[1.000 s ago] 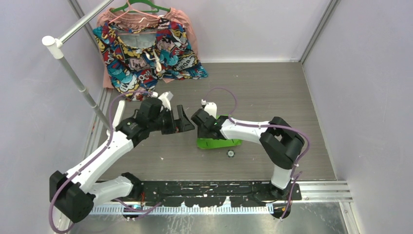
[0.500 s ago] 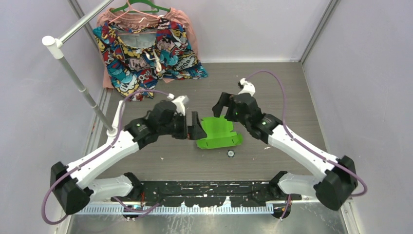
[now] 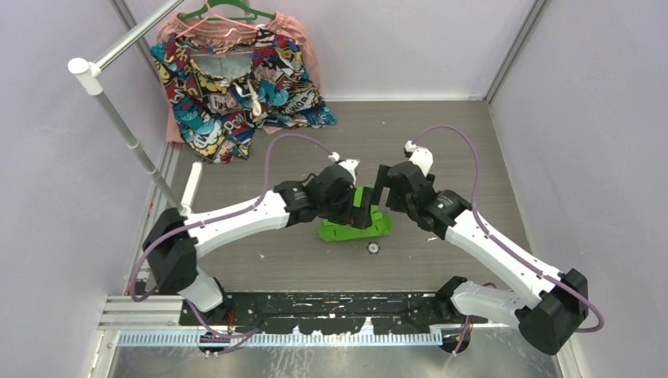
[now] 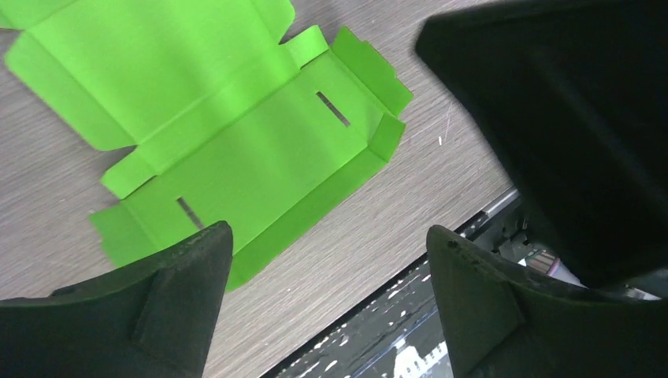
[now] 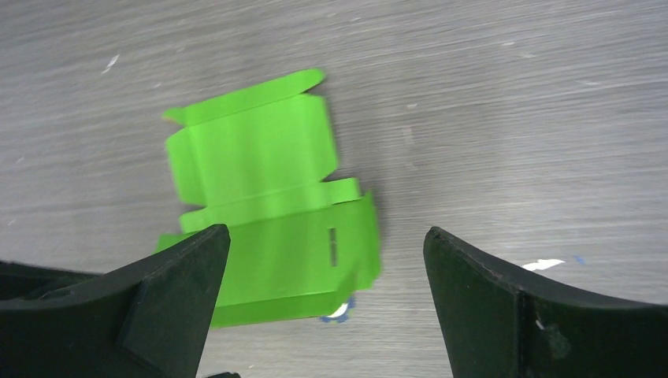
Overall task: Fold the paper box
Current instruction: Fold the paper box at the center of the board.
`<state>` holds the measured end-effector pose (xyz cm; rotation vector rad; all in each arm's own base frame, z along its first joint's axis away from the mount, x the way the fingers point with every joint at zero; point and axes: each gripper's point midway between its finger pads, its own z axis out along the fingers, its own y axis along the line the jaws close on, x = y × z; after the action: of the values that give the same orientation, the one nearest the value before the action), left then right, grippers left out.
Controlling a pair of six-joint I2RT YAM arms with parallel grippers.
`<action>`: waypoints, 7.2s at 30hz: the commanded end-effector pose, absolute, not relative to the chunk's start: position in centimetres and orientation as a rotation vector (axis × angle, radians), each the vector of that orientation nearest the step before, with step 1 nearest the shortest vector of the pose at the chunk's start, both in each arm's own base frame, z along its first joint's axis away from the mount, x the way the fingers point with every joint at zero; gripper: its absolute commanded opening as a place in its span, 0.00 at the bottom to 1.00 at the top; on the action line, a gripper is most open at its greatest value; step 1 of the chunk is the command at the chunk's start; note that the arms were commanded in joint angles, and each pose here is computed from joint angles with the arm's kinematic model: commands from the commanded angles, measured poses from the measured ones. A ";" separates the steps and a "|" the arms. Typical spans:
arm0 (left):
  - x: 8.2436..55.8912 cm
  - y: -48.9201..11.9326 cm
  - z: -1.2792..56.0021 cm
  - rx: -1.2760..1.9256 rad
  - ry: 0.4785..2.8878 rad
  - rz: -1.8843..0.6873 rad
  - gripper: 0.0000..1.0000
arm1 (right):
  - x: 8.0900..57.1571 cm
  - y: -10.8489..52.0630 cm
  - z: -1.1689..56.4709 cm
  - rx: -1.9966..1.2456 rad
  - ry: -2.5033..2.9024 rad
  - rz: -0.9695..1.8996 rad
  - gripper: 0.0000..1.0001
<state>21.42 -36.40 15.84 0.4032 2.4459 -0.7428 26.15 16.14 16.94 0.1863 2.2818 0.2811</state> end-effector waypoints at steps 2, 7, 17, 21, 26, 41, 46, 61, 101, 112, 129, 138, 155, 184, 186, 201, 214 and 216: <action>22.7 -39.8 16.6 0.380 2.393 -0.806 0.66 | 25.5 13.1 17.8 0.235 2.258 0.160 0.97; 21.6 -39.0 14.1 0.322 2.438 -0.798 0.19 | 25.3 13.2 15.3 0.266 2.347 0.159 0.90; 20.0 -37.7 9.1 0.352 2.542 -0.755 0.00 | 26.2 13.2 11.6 0.308 2.454 0.235 0.66; 19.4 -37.0 7.8 0.354 2.562 -0.726 0.00 | 26.8 14.5 10.6 0.206 2.503 0.274 0.53; 19.4 -35.8 6.3 0.374 2.583 -0.646 0.00 | 26.9 15.2 8.5 0.141 2.507 0.315 0.49; 21.8 -32.4 2.6 0.390 2.633 -0.492 0.00 | 28.2 17.2 7.9 -0.074 2.289 0.474 0.51; 22.3 -32.0 2.2 0.384 2.640 -0.477 0.00 | 28.7 17.1 7.3 -0.085 2.306 0.444 0.50; 23.8 -29.0 3.0 0.484 2.624 -0.394 0.00 | 30.7 19.0 5.8 -0.076 2.290 0.586 0.48; 24.3 -29.5 3.8 0.474 2.621 -0.455 0.00 | 29.7 20.3 5.4 -0.084 2.385 0.690 0.11; 24.4 -30.5 4.4 0.478 2.618 -0.508 0.00 | 29.4 20.9 5.4 -0.166 2.449 0.527 0.10; 24.4 -31.0 4.2 0.487 2.620 -0.535 0.00 | 30.1 22.7 5.8 -0.296 2.512 0.253 0.10; 24.5 -30.9 3.6 0.458 2.627 -0.523 0.00 | 30.2 24.2 5.1 -0.358 2.562 0.081 0.08; 25.0 -29.4 3.9 0.372 2.564 -0.483 0.00 | 29.7 26.5 3.1 -0.327 2.608 0.023 0.03; 25.2 -18.9 6.5 -0.051 2.596 -0.402 0.02 | 29.9 28.3 1.5 -0.377 2.639 -0.029 0.10; 25.2 -18.9 5.7 -0.054 2.617 -0.399 0.01 | 29.8 28.4 1.4 -0.382 2.639 -0.034 0.16; 25.4 -19.5 5.1 -0.050 2.631 -0.432 0.00 | 28.6 28.9 -2.1 -0.375 2.690 0.017 0.23; 25.6 -20.5 4.6 -0.056 2.644 -0.486 0.00 | 25.1 28.8 -7.2 -0.203 2.748 0.236 0.30; 25.6 -20.5 4.4 -0.055 2.648 -0.480 0.00 | 24.8 28.6 -7.6 -0.176 2.741 0.253 0.31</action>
<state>24.42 -19.66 3.74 -0.0466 2.6888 -0.4348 31.67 31.83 1.15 -0.1794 2.4496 0.3077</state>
